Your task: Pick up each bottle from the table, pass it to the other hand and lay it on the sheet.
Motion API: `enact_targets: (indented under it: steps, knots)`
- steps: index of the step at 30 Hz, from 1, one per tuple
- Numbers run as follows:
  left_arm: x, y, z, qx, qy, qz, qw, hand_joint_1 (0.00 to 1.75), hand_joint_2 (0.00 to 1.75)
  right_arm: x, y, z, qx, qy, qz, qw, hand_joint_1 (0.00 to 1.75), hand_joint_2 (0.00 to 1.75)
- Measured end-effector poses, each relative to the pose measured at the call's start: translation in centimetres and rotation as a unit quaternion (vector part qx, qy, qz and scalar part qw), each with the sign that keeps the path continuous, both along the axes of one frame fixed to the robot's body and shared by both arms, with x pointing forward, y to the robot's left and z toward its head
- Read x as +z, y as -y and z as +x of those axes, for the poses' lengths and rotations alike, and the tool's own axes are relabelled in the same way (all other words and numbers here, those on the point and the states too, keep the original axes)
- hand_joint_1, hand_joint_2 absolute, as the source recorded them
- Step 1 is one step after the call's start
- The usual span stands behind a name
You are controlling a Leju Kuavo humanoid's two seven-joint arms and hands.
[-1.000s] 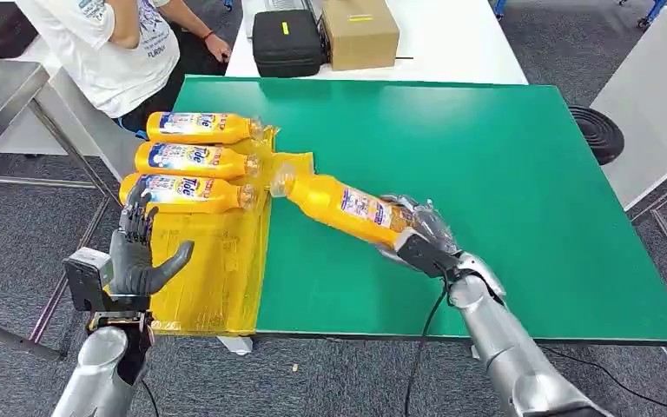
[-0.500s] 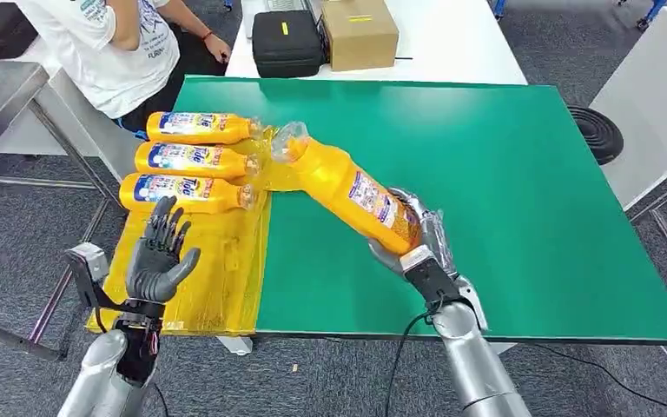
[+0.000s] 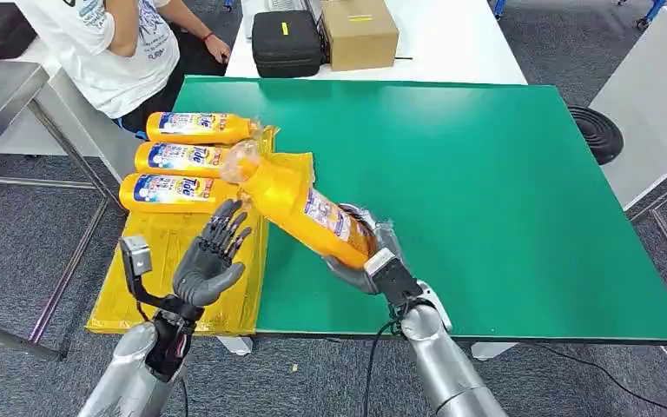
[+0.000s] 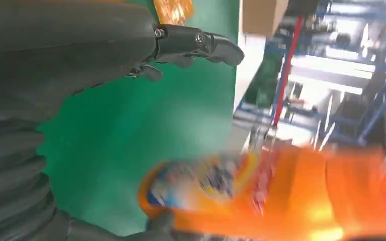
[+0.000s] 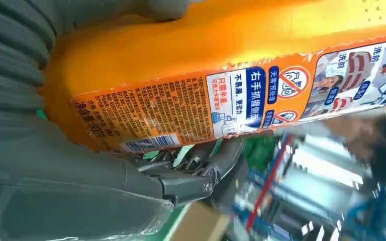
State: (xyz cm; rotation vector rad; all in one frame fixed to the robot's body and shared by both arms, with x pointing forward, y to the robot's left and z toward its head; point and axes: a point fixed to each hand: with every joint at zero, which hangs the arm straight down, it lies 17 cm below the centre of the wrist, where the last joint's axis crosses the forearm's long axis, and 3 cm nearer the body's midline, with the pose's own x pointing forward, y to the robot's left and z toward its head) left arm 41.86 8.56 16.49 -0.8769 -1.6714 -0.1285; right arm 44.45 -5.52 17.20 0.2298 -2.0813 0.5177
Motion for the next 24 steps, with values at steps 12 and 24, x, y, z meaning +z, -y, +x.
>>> enact_targets:
  steps: [12, 24]
  knots:
    - [1.1, 4.0, -0.2, -0.043, 0.02, 0.016, 0.999, 0.0, 1.75, -4.2, -7.0, -2.4, 0.096, -0.065, -0.029, 0.993, 1.75, 1.75]
    - [0.1, 4.2, 0.1, -0.05, 0.012, 0.018, 0.999, 0.0, 1.75, -7.2, -9.2, -3.8, 0.135, -0.096, -0.069, 0.984, 1.75, 1.75]
